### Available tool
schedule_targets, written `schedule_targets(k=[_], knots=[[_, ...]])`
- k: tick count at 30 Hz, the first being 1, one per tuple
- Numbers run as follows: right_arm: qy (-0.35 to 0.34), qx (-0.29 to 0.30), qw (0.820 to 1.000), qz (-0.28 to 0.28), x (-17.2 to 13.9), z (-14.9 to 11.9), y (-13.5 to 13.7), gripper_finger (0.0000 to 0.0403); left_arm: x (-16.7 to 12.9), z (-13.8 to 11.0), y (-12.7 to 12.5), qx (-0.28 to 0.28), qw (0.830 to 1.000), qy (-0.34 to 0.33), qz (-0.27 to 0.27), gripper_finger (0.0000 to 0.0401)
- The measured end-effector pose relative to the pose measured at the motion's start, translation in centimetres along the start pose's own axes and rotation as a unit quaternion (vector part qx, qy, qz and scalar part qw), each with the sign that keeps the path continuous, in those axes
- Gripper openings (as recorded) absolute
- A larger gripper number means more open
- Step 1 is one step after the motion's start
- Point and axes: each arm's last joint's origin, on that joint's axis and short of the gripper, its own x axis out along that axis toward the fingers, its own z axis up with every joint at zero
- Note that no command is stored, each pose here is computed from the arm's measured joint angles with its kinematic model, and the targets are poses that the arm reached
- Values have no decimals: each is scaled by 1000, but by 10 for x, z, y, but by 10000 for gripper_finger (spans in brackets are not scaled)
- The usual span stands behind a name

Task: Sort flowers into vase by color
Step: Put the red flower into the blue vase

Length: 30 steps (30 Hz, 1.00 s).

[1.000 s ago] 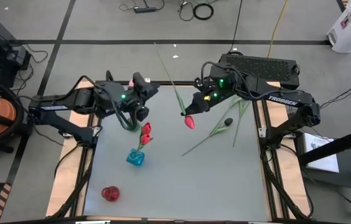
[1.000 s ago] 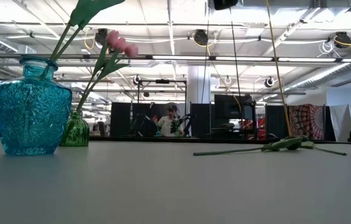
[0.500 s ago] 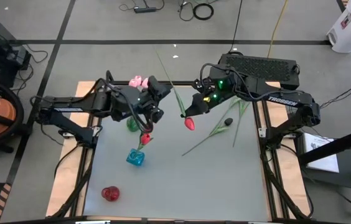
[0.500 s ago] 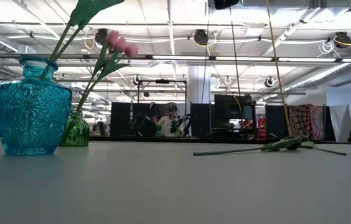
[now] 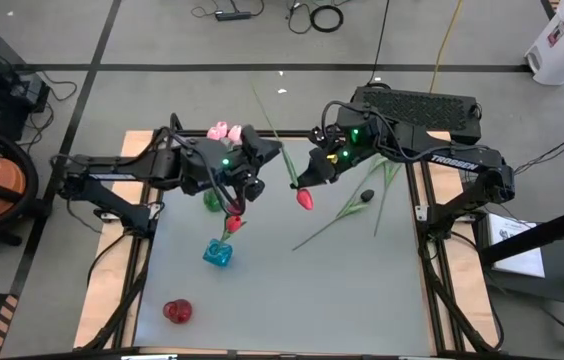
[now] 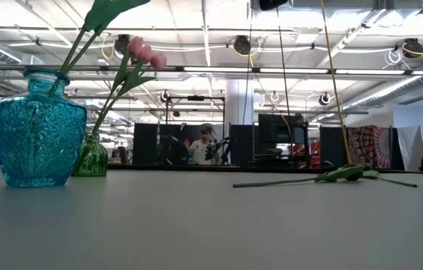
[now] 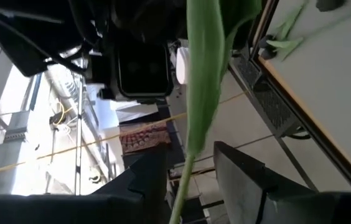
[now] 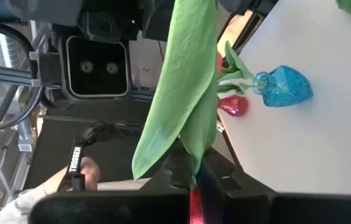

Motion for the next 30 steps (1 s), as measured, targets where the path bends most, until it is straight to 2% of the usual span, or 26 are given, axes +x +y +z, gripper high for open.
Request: schedule_targets(k=[17, 20, 28, 30], knots=[[9, 3, 1000, 4, 2, -3, 2, 0, 13, 8, -5, 0, 1000, -1, 0, 135], [7, -1, 1000, 3, 2, -3, 2, 0, 13, 8, -5, 0, 1000, 0, 0, 113], [4, -3, 1000, 2, 2, -3, 2, 0, 13, 8, -5, 0, 1000, 3, 0, 19], [4, -4, 1000, 3, 2, -3, 2, 0, 13, 8, -5, 0, 1000, 3, 0, 11]])
